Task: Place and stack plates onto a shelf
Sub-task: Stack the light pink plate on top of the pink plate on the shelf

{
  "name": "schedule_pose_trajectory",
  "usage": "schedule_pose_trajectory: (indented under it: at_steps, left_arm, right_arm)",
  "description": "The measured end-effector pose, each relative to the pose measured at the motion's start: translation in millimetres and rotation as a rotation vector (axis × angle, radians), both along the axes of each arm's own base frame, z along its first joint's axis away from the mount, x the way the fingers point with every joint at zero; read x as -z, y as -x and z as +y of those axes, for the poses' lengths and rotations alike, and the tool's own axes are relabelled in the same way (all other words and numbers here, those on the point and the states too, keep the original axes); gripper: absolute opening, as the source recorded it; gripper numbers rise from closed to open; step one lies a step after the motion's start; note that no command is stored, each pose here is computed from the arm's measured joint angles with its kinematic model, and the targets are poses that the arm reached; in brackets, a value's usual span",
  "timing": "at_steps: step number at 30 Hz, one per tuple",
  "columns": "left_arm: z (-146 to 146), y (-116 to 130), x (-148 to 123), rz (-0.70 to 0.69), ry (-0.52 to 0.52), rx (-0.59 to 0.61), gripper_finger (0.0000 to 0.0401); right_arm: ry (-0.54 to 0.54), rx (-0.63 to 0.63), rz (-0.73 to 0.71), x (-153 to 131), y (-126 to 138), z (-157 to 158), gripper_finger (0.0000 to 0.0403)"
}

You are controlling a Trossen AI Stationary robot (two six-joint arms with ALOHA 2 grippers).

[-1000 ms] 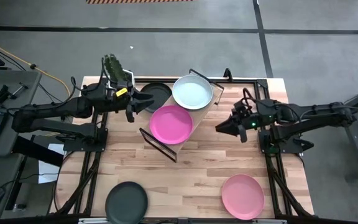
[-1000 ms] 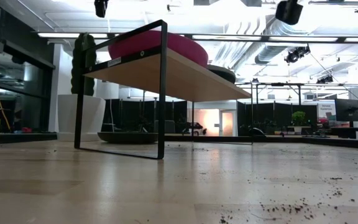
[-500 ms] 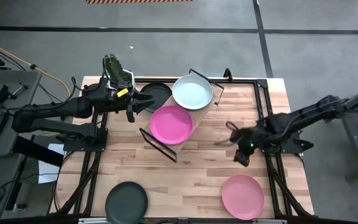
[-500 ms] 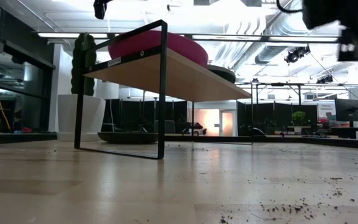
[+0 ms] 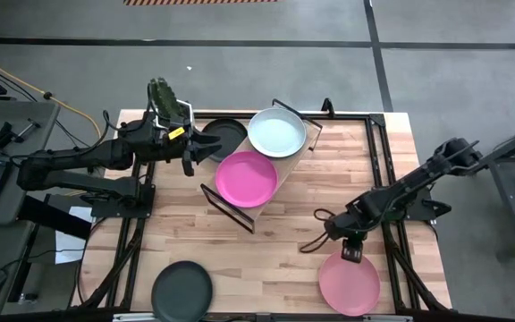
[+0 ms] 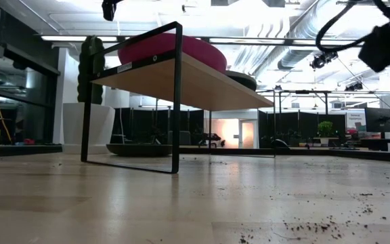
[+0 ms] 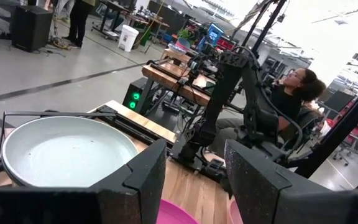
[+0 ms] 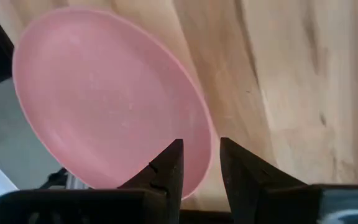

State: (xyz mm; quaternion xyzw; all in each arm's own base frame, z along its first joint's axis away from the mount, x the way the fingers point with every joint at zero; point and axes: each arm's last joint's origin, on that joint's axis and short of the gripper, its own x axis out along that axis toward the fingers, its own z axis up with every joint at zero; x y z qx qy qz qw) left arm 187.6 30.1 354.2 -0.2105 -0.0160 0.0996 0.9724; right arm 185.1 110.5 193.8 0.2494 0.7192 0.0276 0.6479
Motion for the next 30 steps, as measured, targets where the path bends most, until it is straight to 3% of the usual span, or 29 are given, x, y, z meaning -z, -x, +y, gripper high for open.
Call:
schedule_pose_trajectory:
  at_steps: [3,6,11,15,30]
  left_arm:
    - [0.0,0.0,0.1,0.0,0.0,0.0,0.0154]
    - [0.0,0.0,0.1,0.0,0.0,0.0,0.0154]
    - [0.0,0.0,0.1,0.0,0.0,0.0,0.0154]
    - [0.0,0.0,0.1,0.0,0.0,0.0,0.0154]
    - [0.3,0.1,0.0,0.0,0.0,-0.011,0.0154]
  right_arm:
    - [-0.022,0.002,0.01,15.3,4.0,1.3,0.0087]
    - [-0.017,0.083,0.065,32.4,15.6,-4.8,0.0087]
    - [-0.082,0.162,0.028,36.9,21.4,-7.4,0.0087]
    - [-0.117,0.16,-0.024,33.8,18.1,-5.7,0.0087]
    - [-0.067,0.104,-0.001,48.1,20.0,2.0,0.0087]
